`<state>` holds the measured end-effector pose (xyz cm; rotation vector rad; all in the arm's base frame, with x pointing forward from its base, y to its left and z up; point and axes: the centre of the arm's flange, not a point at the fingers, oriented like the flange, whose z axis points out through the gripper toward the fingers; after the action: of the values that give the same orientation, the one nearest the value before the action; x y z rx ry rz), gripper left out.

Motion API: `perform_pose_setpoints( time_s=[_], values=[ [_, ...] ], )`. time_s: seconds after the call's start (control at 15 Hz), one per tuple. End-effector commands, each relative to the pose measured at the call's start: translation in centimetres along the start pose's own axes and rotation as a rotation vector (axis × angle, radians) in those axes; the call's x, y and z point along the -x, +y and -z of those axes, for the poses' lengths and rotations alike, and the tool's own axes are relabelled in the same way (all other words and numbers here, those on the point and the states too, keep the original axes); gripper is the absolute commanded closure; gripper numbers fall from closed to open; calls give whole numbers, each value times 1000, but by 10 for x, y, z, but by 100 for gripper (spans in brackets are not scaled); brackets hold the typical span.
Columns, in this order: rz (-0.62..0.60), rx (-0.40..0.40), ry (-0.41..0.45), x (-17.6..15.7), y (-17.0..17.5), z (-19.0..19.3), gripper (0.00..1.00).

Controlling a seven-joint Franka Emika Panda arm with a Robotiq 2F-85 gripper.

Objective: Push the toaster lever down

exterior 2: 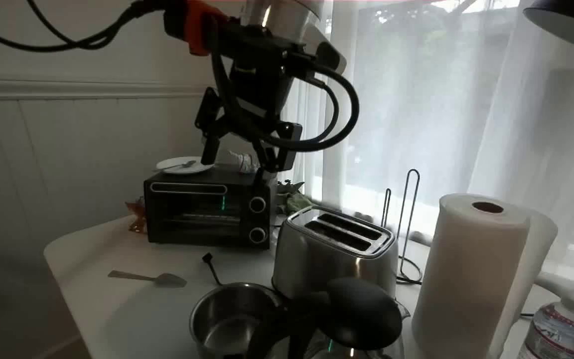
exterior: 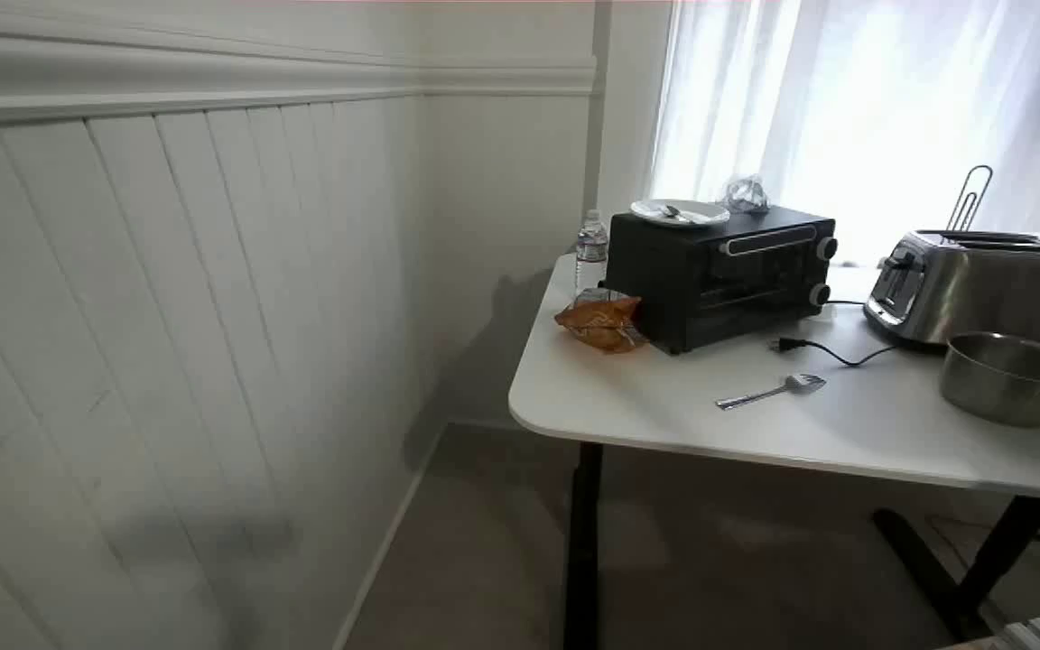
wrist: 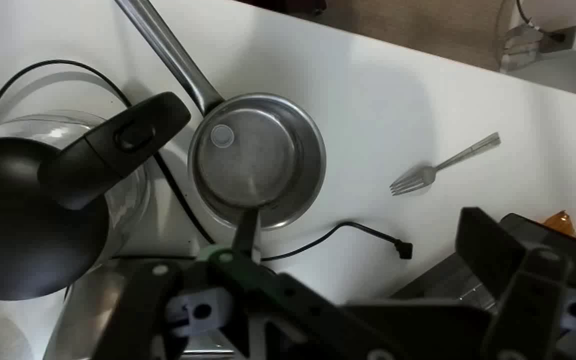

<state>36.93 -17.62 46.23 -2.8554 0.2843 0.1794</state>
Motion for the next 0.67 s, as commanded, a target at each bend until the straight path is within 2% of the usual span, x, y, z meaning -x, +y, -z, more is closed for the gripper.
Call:
perform_pose_setpoints(
  time_s=[0.0, 0.47, 0.6],
  values=[
    [0, 0, 0, 0, 0, 0, 0],
    [0, 0, 0, 0, 0, 0, 0],
    [-28, 22, 15, -8, -20, -5, 0]
  ],
)
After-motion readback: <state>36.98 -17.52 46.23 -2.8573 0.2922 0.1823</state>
